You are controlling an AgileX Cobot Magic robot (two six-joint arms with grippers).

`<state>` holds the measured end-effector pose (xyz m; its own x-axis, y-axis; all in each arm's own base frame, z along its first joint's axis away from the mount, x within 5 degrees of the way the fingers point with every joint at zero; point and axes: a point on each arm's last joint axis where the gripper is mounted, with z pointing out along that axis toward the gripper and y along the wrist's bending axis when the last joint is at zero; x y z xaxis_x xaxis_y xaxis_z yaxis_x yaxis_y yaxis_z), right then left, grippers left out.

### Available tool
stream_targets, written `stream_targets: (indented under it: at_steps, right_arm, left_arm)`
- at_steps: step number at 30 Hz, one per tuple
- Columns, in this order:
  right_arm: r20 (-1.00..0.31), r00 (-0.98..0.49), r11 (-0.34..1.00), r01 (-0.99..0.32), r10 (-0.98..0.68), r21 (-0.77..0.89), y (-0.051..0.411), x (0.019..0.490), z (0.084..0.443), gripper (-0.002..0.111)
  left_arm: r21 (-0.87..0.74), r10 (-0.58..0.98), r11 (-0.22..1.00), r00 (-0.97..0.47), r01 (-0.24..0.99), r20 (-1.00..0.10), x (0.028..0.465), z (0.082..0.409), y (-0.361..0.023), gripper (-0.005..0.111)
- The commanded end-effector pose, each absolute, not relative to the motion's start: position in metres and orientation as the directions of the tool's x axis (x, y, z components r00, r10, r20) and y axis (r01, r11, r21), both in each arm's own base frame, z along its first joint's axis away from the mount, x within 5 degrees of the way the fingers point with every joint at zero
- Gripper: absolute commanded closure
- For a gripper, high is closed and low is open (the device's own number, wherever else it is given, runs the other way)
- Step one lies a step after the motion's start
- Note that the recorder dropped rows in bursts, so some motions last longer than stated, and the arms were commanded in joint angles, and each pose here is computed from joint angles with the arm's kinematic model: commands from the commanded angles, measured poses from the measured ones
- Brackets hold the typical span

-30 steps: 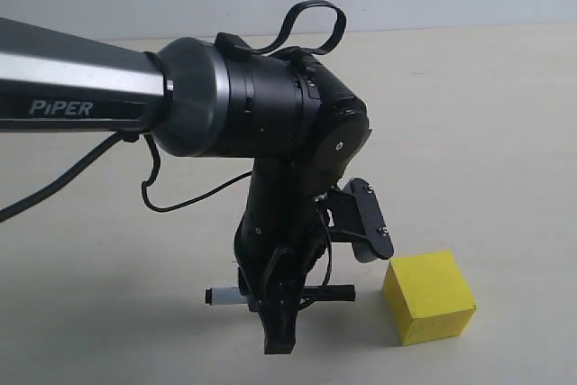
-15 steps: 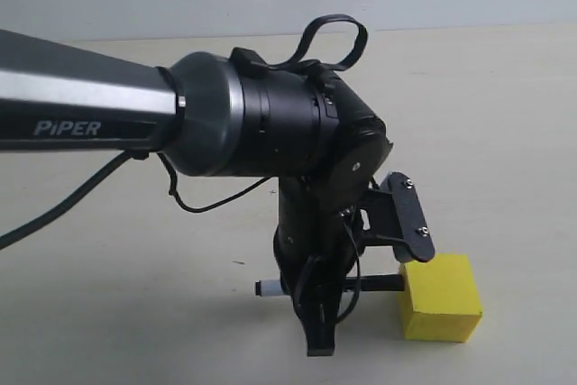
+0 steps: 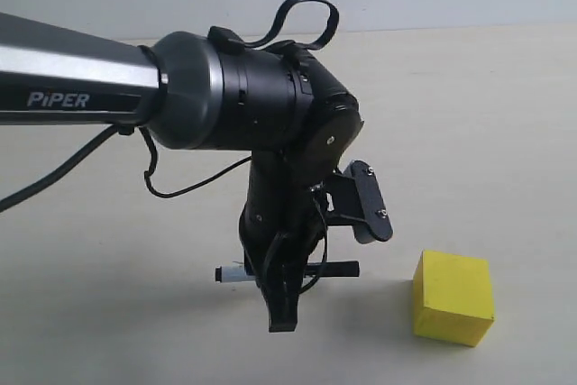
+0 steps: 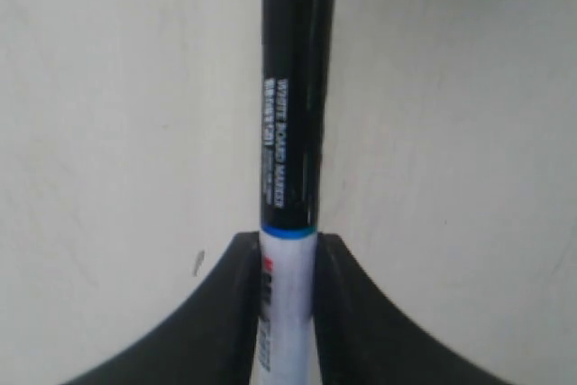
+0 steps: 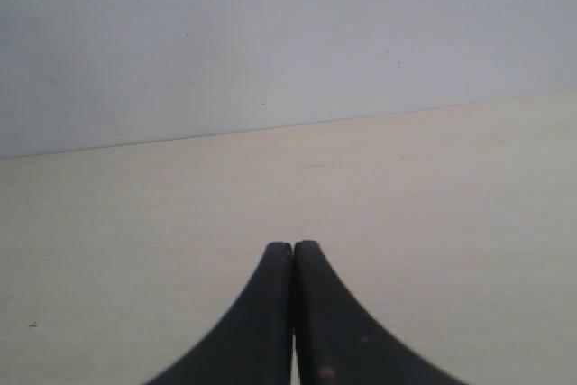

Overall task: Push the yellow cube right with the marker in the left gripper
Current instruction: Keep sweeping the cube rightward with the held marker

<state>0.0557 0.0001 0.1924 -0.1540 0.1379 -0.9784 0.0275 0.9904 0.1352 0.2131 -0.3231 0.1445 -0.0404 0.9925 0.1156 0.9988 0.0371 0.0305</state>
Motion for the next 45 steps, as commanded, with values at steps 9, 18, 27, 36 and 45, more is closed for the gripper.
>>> stream_targets:
  at_steps: [9, 18, 27, 36, 45]
  right_arm:
    - [-0.980, -0.146, 0.991, 0.030, 0.133, 0.130, 0.000, 0.055, 0.192, 0.108]
    - [-0.980, -0.146, 0.991, 0.030, 0.133, 0.130, 0.000, 0.055, 0.192, 0.108]
    - [-0.980, -0.146, 0.991, 0.030, 0.131, 0.128, 0.000, 0.055, 0.192, 0.108]
    - [-0.980, -0.148, 0.991, 0.030, 0.131, 0.128, 0.000, 0.055, 0.192, 0.108]
    - [-0.980, -0.149, 0.991, 0.030, 0.132, 0.129, 0.000, 0.055, 0.191, 0.108]
  left_arm:
    - [0.116, 0.983, -0.176, 0.182, 0.977, -0.038, 0.179, 0.162, -0.372, 0.107]
    - [0.069, 0.994, -0.105, 0.104, 0.992, 0.015, 0.187, 0.163, -0.368, 0.107]
    - [0.048, 0.996, -0.056, 0.053, 0.997, 0.067, 0.179, 0.150, -0.370, 0.107]
    - [0.105, 0.995, -0.034, 0.044, 0.994, -0.093, 0.183, 0.148, -0.385, 0.107]
    - [0.099, 0.998, -0.060, 0.058, 0.993, 0.015, 0.183, 0.148, -0.376, 0.107]
